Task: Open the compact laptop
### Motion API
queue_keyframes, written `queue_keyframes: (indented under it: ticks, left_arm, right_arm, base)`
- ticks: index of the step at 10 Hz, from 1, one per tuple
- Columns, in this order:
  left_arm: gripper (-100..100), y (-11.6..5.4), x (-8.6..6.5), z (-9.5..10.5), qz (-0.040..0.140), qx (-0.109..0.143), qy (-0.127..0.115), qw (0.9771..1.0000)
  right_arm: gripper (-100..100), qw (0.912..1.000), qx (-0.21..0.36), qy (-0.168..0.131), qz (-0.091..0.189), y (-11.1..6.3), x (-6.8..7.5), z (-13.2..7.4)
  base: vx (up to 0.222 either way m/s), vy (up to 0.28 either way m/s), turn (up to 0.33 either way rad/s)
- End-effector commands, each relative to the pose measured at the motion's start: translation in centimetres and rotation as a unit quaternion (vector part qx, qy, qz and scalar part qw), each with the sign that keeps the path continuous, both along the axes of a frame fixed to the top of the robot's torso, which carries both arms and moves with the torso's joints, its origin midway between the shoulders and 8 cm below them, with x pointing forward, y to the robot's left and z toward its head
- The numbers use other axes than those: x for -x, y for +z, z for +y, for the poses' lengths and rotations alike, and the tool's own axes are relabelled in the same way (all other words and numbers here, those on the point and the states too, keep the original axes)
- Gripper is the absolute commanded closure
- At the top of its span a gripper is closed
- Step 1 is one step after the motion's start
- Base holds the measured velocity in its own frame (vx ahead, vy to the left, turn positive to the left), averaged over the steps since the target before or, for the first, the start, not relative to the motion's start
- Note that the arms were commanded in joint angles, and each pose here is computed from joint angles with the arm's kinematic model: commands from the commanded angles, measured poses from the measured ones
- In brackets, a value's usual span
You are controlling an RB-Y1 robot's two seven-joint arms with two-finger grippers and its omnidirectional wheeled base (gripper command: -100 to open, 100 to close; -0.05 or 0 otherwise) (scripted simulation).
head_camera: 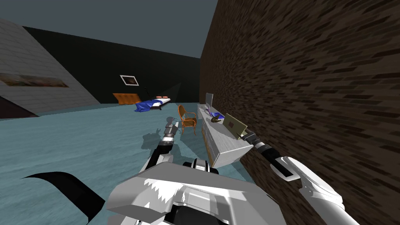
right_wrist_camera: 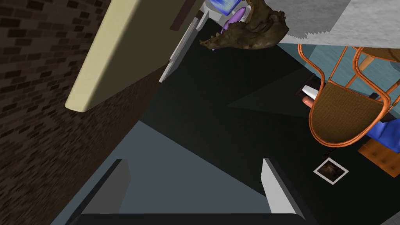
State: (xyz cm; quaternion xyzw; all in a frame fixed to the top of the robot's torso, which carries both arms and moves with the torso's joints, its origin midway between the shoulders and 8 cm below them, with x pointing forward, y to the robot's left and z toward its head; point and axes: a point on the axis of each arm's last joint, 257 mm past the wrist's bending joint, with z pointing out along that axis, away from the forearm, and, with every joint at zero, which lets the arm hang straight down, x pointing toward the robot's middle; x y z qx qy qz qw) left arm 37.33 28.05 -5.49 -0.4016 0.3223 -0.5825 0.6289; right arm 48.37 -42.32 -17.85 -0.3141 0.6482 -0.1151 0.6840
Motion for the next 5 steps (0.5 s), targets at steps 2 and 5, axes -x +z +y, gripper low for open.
queue_keyframes:
  ticks: [2, 5]
  left_arm:
    - [0, 0.0, 0.0, 0.0, 0.000, 0.000, 0.000, 1.0000]
    - [0, 0.0, 0.0, 0.0, 0.000, 0.000, 0.000, 1.0000]
  right_arm:
    - [-100, 0.9928, 0.116, -0.026, 0.011, -0.1, -0.8, -4.8]
    - [-100, 0.9812, 0.188, -0.040, 0.018, 0.4, -1.1, -8.2]
  base:
    - [-0.036, -0.048, 0.196]
    - [-0.028, -0.035, 0.111]
